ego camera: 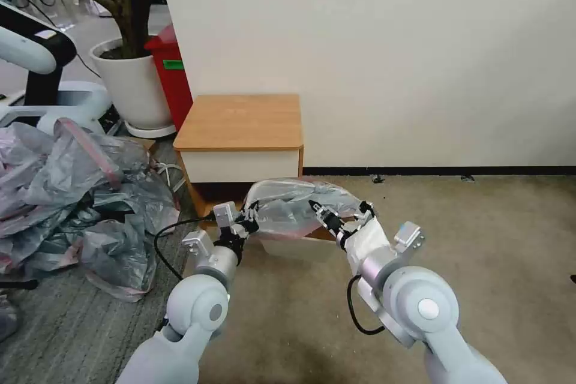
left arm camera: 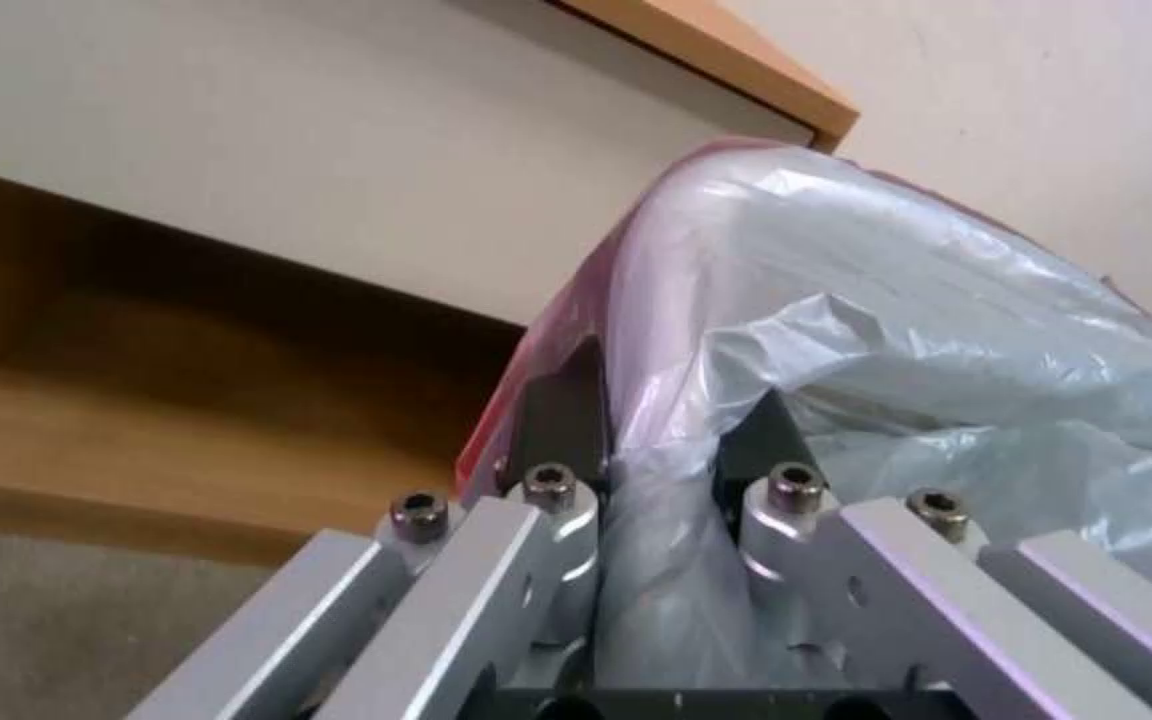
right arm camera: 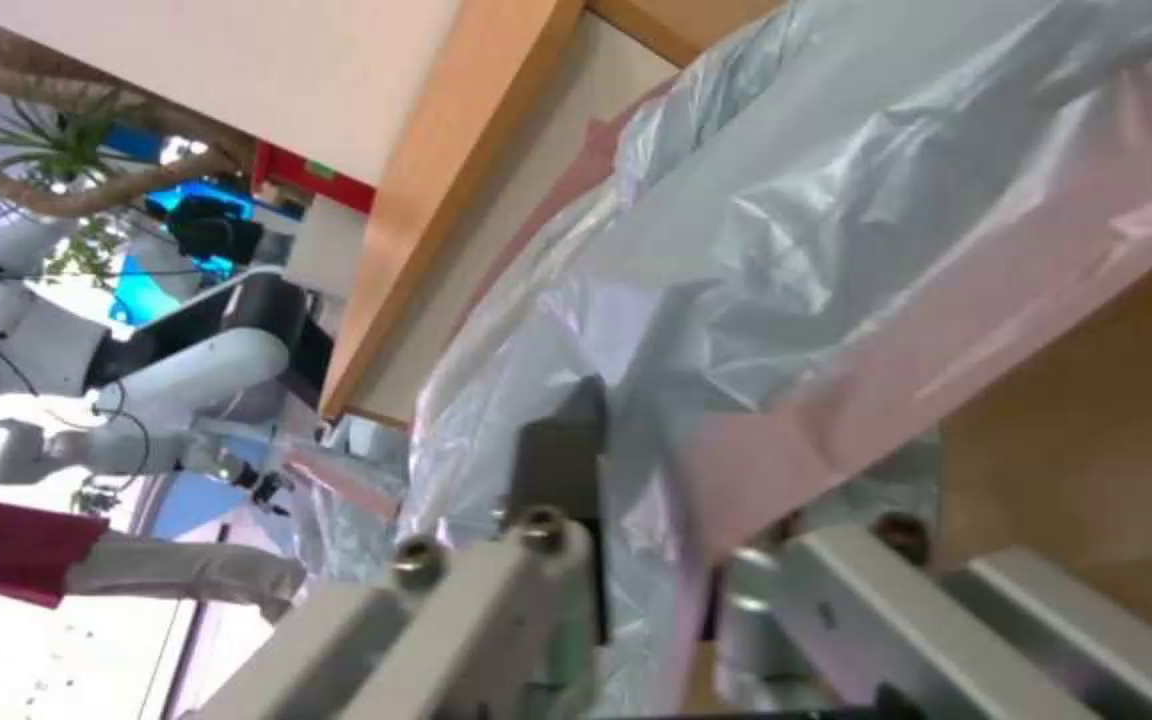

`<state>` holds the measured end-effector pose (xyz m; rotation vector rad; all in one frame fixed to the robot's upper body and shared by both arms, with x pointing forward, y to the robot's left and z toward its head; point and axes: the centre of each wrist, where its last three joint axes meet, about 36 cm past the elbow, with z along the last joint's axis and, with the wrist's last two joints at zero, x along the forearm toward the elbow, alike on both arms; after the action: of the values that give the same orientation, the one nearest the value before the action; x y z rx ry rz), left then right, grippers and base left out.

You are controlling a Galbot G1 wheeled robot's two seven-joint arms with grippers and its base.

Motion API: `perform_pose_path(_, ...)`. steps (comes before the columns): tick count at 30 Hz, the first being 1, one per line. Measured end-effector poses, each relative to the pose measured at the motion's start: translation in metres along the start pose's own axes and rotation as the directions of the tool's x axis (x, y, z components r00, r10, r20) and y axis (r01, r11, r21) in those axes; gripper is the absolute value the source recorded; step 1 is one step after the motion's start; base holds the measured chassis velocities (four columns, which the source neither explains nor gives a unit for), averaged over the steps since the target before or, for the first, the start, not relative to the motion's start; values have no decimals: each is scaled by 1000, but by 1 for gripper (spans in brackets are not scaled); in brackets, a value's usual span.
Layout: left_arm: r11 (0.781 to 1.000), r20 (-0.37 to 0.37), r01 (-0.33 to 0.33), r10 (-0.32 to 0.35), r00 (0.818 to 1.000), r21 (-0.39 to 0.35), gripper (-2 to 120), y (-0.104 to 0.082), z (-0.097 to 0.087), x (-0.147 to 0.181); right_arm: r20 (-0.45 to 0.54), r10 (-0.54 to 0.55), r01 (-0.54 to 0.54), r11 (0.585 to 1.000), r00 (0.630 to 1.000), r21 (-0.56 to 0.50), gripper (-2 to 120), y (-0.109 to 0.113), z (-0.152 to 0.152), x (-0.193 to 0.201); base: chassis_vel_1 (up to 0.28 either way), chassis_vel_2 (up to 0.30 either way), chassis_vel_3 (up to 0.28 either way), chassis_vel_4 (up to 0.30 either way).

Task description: Pick up the garbage bag from the table and place it over the trash can.

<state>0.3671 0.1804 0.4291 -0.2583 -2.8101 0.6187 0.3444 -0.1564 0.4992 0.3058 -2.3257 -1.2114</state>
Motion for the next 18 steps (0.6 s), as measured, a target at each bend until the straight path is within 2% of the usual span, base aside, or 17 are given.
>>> perform_pose_path(8, 1000, -1, 1, -1, 1000, 8, 9, -1, 1, -1, 23, -31, 31, 1000, 999, -2, 0, -2, 3, 1, 0, 0, 0, 0)
perform_pose_path(18, 999, 17, 20, -21, 1000, 43, 9, 3, -7, -6, 45, -37, 38, 999, 998, -3, 0, -3, 7, 11, 0, 0, 0, 0)
